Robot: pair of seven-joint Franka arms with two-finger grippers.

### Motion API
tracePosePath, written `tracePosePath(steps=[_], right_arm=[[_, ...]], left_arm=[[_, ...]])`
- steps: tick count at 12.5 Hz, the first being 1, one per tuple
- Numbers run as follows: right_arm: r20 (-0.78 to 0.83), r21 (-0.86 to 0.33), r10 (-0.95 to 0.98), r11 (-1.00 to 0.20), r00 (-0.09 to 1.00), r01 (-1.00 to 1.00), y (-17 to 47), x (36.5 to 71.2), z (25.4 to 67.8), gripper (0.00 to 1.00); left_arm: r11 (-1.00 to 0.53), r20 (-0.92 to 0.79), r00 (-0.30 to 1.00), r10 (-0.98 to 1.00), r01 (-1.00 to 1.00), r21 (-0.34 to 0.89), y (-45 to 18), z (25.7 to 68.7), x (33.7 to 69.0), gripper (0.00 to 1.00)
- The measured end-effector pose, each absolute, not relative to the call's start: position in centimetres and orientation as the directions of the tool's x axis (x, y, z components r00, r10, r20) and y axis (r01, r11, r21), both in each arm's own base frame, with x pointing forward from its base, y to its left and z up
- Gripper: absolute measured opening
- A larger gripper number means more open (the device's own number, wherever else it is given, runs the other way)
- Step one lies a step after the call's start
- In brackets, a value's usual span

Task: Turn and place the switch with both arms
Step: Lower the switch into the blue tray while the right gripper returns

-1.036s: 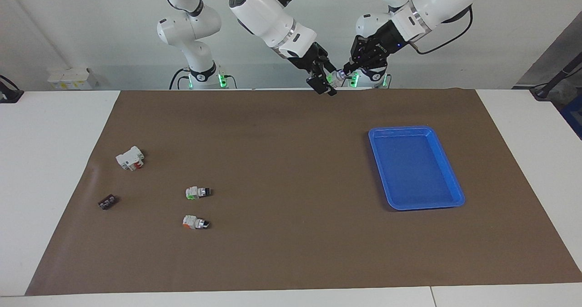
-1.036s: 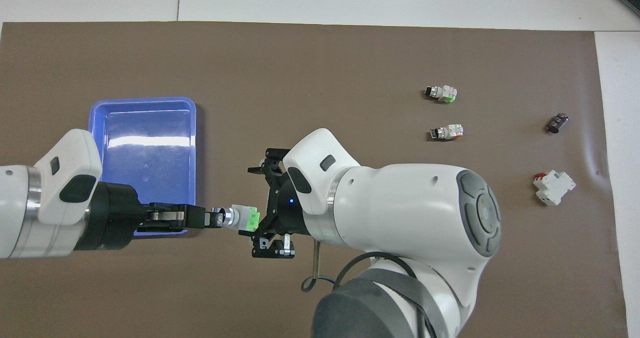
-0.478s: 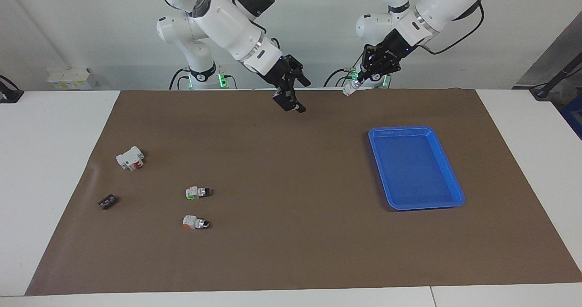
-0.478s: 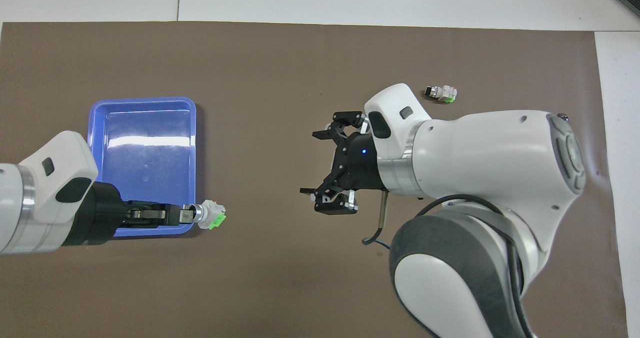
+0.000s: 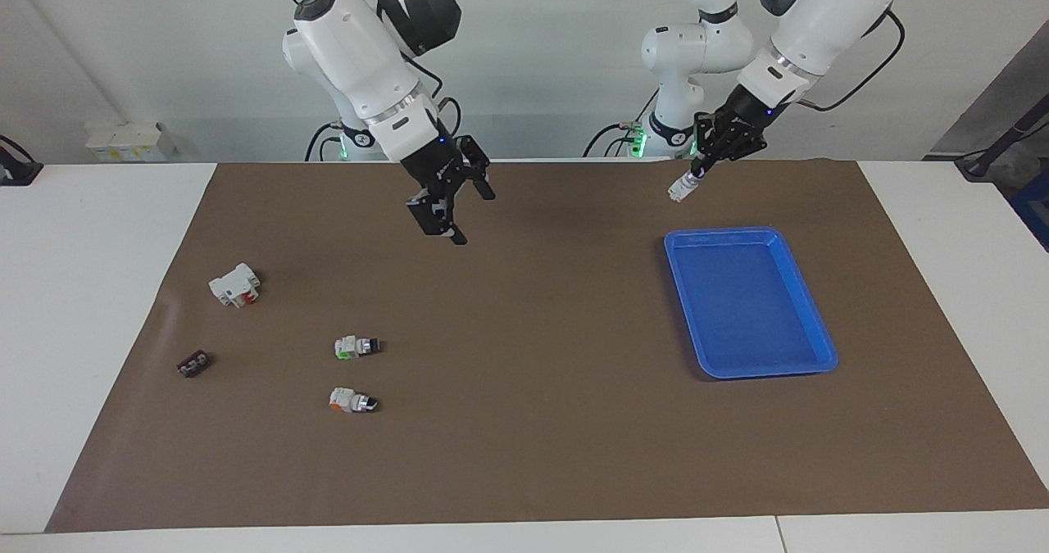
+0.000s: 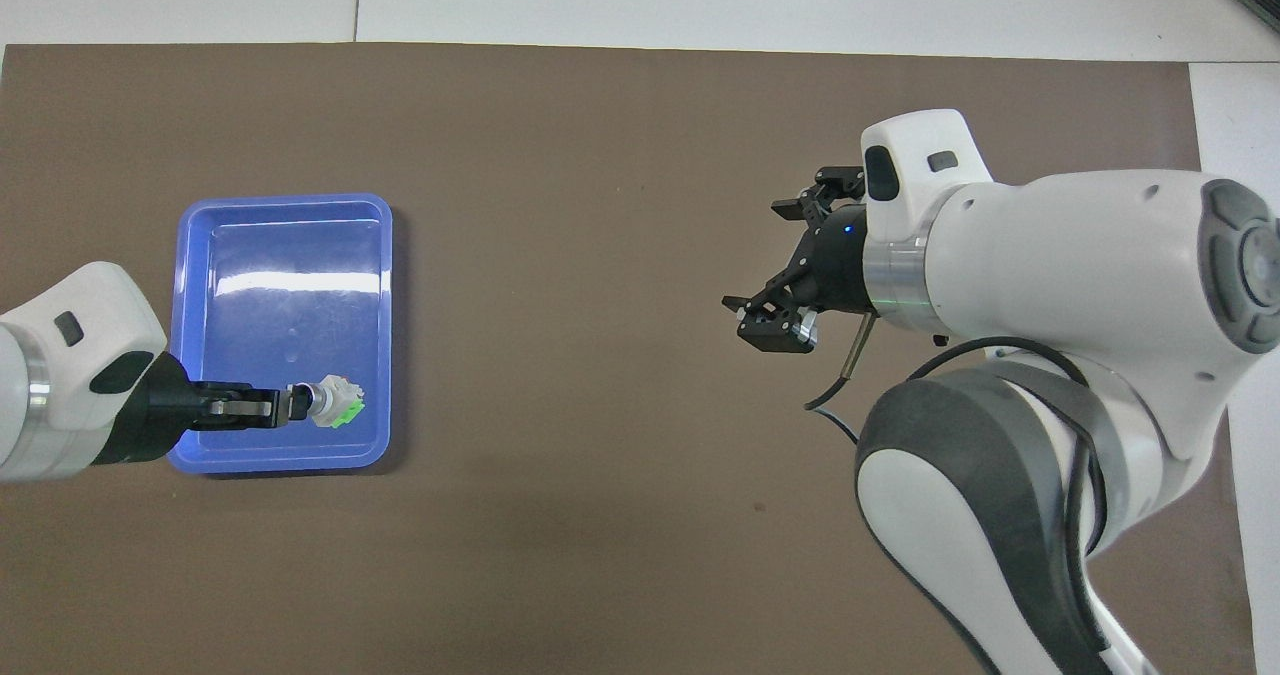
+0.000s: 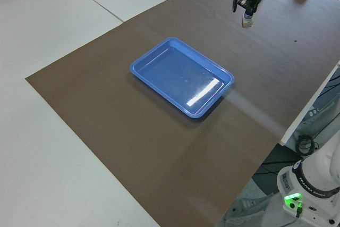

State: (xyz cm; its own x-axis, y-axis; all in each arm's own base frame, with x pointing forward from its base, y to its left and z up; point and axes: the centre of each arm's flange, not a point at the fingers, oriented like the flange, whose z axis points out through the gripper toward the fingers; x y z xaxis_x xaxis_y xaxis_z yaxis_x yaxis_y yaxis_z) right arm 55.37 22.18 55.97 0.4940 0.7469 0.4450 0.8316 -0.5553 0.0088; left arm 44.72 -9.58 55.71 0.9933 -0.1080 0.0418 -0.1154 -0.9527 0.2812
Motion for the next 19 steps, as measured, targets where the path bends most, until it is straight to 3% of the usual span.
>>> tracePosePath(steps=[4,7,13,16,19], right_arm=[[0.354,0.053,0.528,-0.835,0.772,0.547,20.1,56.1,56.5,1.00],[0.306,0.016,0.294,-0.953,0.906,0.304,15.1,57.0,56.6,1.00],[0.163,0.003,0.063,-0.998,0.985,0.064,2.1,55.6,63.1,1.00],[0.056,-0.006,-0.051,-0.999,0.997,-0.050,-0.9,54.2,63.7,1.00],[0.011,-0.005,-0.074,-0.997,0.997,-0.074,-2.0,53.7,63.1,1.00]], left_arm=[[-0.978,0.082,0.991,-0.108,-0.121,0.172,-6.6,52.4,45.4,0.11],[-0.983,0.092,0.989,-0.112,-0.123,0.133,-6.3,49.3,46.7,0.11],[-0.987,0.047,0.990,-0.134,-0.138,0.083,-6.4,39.8,48.8,0.11],[-0.985,0.035,0.988,-0.151,-0.153,0.081,-7.0,37.4,48.8,0.12],[-0.980,0.041,0.983,-0.178,-0.181,0.080,-7.0,37.6,49.0,0.29]])
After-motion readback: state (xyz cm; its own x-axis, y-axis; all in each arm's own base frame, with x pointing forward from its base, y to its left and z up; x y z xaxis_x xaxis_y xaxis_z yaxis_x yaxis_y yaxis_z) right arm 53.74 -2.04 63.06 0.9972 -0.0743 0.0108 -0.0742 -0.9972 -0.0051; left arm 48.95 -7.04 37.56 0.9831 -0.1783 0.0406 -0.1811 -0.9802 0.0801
